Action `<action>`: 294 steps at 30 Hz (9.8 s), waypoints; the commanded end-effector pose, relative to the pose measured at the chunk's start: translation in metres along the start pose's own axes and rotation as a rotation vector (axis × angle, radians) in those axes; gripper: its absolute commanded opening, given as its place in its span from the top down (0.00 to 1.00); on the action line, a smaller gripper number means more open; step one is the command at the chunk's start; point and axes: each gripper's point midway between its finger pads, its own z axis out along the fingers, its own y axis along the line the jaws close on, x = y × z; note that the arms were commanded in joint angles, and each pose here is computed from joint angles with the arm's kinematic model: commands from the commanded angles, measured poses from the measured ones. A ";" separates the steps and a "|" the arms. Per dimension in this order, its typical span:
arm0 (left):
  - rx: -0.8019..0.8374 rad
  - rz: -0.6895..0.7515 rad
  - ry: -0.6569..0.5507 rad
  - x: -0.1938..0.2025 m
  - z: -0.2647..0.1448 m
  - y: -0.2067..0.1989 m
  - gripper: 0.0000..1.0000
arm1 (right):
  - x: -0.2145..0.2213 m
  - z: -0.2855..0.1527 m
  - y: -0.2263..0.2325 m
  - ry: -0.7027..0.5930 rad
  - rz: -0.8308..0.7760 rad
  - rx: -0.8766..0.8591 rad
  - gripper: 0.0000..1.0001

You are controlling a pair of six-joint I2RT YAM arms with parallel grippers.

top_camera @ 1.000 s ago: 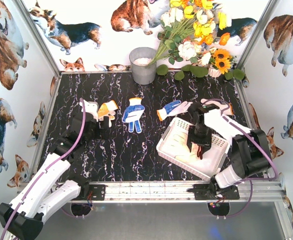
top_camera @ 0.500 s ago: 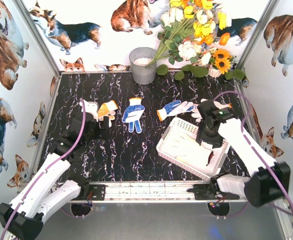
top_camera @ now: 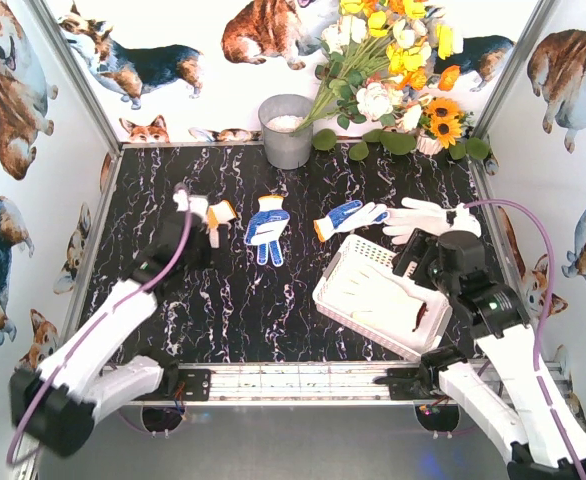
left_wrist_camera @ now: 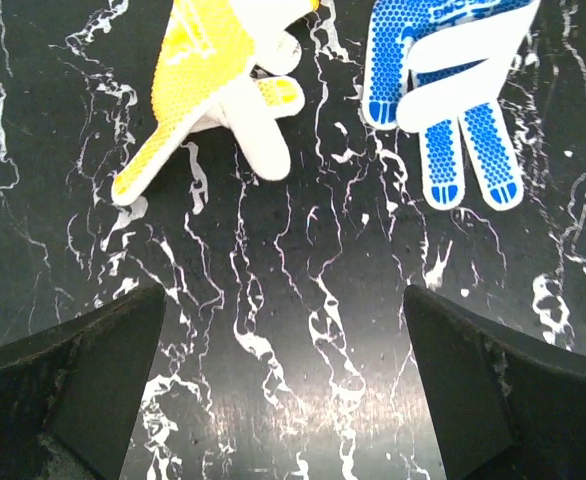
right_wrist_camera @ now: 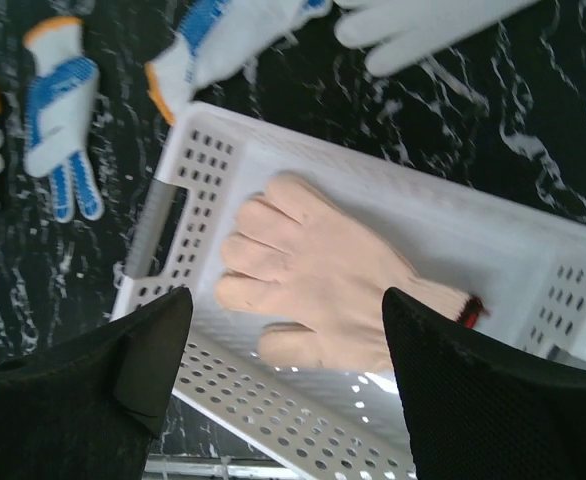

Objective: Put the gloves into the storage basket
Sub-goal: Pick up the glove from the center of the board, then place the glove at the center of the board, then pick up the glove from the center of the board.

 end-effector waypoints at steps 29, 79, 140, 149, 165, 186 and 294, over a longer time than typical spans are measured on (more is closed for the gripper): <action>-0.078 0.059 0.303 -0.027 0.232 -0.001 0.46 | -0.020 -0.030 0.019 -0.230 0.062 -0.212 0.17; 1.034 0.134 0.173 -0.042 -0.137 -0.136 1.00 | 0.011 -0.061 0.216 0.111 -0.404 -1.030 0.21; 0.266 -0.049 -0.090 -0.109 -0.040 -0.051 0.00 | 0.040 -0.033 0.266 0.060 -0.546 -0.837 1.00; 0.016 -0.131 -0.186 -0.102 -0.049 0.006 0.00 | 0.124 0.001 0.302 0.173 -0.812 -0.941 1.00; -0.102 -0.123 -0.156 -0.070 -0.056 0.036 0.00 | 0.271 0.018 0.284 0.408 -1.068 -0.889 1.00; -0.148 -0.053 -0.208 -0.075 -0.050 0.048 0.00 | 0.120 -0.058 0.283 0.051 -0.878 -0.826 0.11; 0.841 -0.177 -0.243 -0.104 -0.105 -0.114 0.00 | -0.065 -0.060 0.185 0.037 -0.267 -1.042 1.00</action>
